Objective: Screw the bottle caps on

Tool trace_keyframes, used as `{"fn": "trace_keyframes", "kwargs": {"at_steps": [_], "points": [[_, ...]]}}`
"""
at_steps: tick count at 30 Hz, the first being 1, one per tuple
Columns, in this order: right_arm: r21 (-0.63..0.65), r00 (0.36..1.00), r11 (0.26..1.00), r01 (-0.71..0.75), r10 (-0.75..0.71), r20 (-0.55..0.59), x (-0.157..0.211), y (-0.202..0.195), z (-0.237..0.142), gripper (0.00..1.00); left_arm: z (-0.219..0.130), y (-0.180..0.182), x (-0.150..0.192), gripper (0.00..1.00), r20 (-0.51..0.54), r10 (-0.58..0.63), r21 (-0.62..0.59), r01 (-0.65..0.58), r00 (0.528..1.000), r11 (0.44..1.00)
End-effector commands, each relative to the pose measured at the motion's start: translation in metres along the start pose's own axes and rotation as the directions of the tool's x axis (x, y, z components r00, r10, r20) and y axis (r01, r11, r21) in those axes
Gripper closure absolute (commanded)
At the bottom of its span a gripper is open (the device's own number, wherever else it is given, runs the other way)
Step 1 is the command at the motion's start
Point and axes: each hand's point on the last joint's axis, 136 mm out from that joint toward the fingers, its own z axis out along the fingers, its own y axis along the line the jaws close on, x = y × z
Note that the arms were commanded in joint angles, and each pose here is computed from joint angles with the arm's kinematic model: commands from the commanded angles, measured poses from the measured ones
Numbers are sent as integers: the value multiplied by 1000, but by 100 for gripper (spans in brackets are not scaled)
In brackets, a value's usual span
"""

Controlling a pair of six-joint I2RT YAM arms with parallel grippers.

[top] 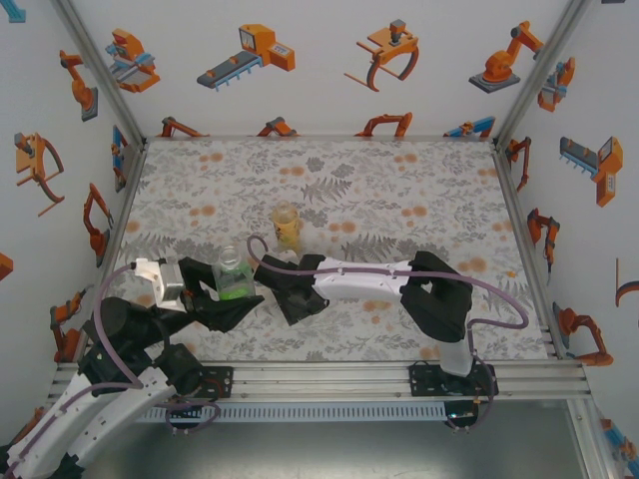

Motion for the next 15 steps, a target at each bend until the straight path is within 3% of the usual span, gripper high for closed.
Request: {"fn": "trace_keyframes", "kwargs": {"at_steps": [1,15], "points": [[24,1000,999,23,-23,-9,2,-1,0,53,3,0,-4,100,29,-7,8,7,1000,1000],[37,998,999,30,-28,-55,14,-3,19,53,5,0,-2,100,17,-16,11,16,1000,1000]]}}
